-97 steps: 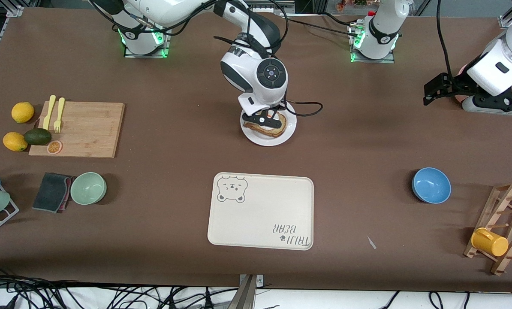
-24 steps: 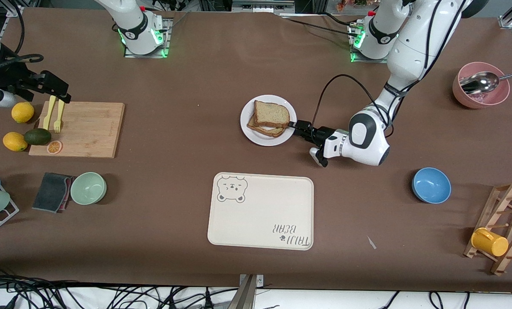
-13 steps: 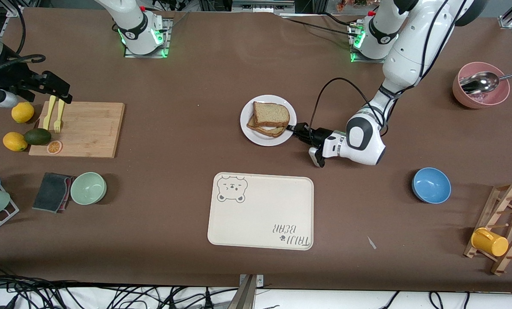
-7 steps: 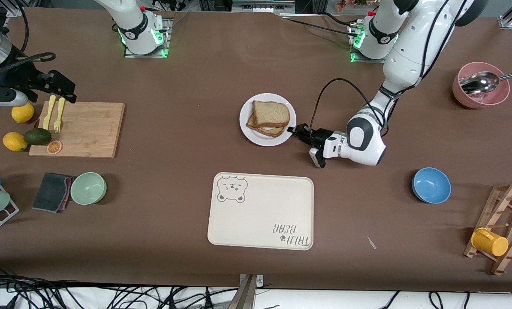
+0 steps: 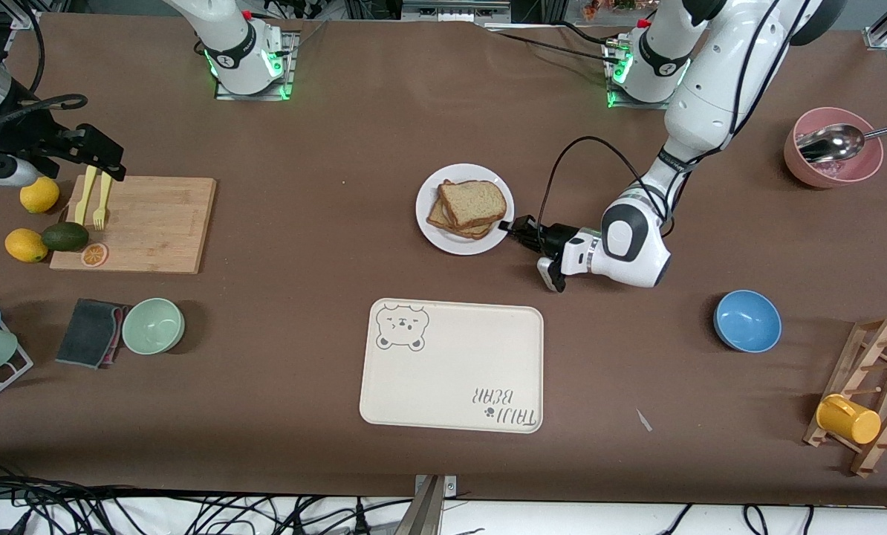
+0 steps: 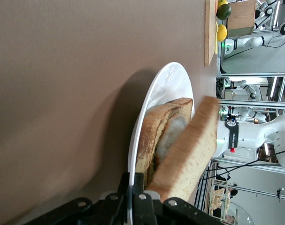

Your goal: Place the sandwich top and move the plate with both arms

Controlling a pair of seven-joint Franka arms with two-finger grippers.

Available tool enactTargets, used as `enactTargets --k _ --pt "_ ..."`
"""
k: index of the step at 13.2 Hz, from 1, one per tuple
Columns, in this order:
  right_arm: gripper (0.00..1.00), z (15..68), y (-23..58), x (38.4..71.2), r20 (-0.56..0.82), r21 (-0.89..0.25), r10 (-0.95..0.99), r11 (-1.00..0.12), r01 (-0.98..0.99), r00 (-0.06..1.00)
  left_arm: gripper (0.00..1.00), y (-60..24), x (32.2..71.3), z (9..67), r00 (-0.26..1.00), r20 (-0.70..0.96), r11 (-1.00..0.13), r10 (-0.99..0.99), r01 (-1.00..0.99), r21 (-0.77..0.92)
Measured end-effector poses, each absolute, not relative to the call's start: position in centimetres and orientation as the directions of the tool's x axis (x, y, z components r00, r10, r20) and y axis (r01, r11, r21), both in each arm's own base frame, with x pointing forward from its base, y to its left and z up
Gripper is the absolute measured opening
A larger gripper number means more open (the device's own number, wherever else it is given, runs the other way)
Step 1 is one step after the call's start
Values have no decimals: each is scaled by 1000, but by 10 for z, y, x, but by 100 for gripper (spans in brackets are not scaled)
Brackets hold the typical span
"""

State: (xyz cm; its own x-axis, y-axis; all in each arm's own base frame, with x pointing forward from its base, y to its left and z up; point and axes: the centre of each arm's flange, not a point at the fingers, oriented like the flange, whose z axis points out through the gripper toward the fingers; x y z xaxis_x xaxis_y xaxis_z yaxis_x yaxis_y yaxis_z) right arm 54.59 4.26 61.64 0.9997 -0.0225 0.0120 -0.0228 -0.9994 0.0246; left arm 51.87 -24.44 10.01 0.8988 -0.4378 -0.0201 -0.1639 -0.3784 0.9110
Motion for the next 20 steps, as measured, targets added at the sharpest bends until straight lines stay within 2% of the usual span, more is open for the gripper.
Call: enactTargets --k 4,10,15,17,20 --pt "100 606 38 553 -1 25 -39 -999 -39 999 5 -250 556 129 913 30 -376 -408 -197 905" --pt "100 602 33 556 -3 22 -49 -999 -49 999 5 -246 628 188 964 -20 -433 -265 -100 896" --pt "100 602 34 556 -3 22 -47 -999 -47 999 5 -200 685 167 995 -35 -417 -92 -7 909" --pt "100 602 34 556 -4 22 -47 -999 -46 999 5 -199 695 152 999 -41 -390 4 39 920" --pt "100 602 34 556 -4 22 -46 -999 -46 999 5 -222 699 132 996 -25 -432 83 58 900"
